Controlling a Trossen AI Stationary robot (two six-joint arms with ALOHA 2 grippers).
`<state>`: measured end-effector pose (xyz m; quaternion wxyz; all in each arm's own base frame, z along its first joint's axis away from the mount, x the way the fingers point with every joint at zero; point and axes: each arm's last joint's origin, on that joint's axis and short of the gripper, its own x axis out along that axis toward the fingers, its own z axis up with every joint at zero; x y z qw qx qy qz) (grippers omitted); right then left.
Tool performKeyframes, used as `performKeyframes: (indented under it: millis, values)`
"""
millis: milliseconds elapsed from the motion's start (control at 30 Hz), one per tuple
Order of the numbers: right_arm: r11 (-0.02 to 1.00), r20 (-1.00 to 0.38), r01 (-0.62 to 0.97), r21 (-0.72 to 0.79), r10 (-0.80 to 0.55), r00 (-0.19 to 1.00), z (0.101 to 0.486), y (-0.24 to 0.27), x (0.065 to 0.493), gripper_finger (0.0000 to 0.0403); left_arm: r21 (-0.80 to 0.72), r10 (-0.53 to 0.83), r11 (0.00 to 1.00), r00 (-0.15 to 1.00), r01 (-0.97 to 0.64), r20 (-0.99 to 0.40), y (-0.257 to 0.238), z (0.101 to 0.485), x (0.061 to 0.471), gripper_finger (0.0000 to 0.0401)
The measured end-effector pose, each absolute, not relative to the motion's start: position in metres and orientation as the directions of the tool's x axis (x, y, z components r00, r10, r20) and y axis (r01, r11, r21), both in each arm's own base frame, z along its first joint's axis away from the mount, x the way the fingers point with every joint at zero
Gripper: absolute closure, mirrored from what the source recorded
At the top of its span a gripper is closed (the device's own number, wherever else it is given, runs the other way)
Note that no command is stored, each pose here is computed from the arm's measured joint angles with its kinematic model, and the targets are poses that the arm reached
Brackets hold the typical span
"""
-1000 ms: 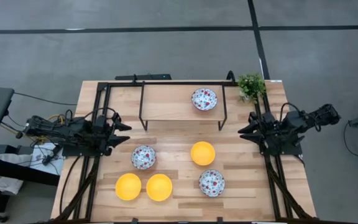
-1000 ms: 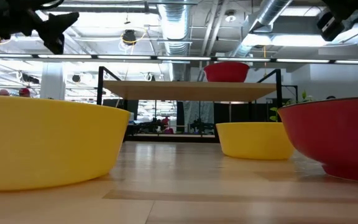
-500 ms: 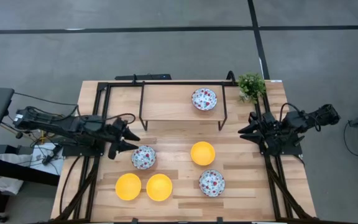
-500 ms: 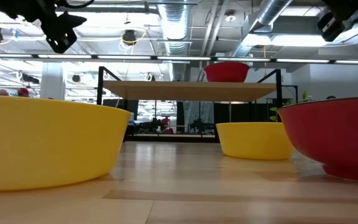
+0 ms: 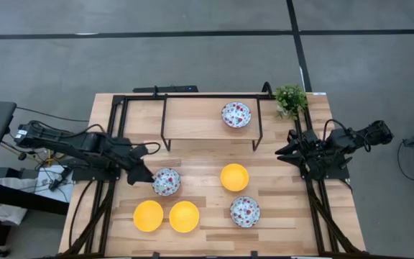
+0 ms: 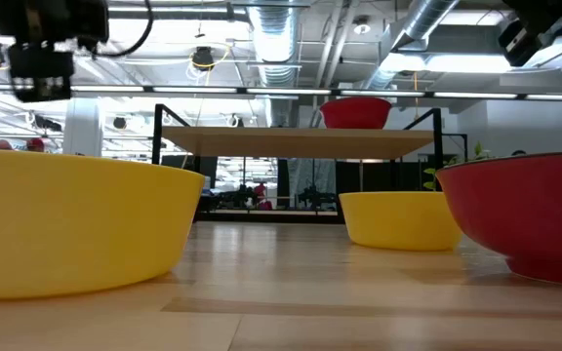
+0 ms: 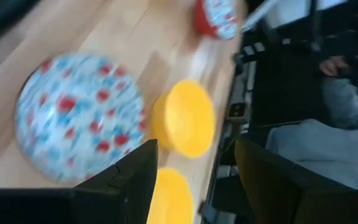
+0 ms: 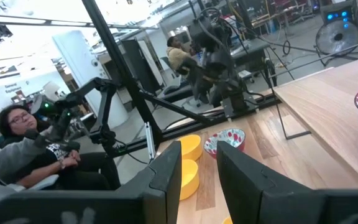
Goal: Pick & Place Mini bowls
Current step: Stack the left red bowl on the red bowl on the shelf
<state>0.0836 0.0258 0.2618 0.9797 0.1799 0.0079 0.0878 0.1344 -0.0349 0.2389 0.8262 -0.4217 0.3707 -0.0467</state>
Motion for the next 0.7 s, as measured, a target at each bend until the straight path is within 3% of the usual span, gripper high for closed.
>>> performKeyframes:
  millis: [200,467,700]
  values:
    - [0.920,0.016,-0.169,0.354,0.175,0.984,0.262,0.026,0.084,0.0310,-0.708,-0.373,0.602,0.653,-0.370,-0.659,-0.033,0.231,0.127,0.0187]
    - [0.920,0.016,-0.169,0.354,0.175,0.984,0.262,0.026,0.084,0.0310,-0.669,-0.285,0.584,0.656,-0.459,-0.699,-0.030,0.227,0.126,0.0187]
    - [0.920,0.016,-0.169,0.354,0.175,0.984,0.262,0.026,0.084,0.0310,-0.656,-0.258,0.495,0.625,-0.570,-0.737,-0.029,0.210,0.124,0.0187]
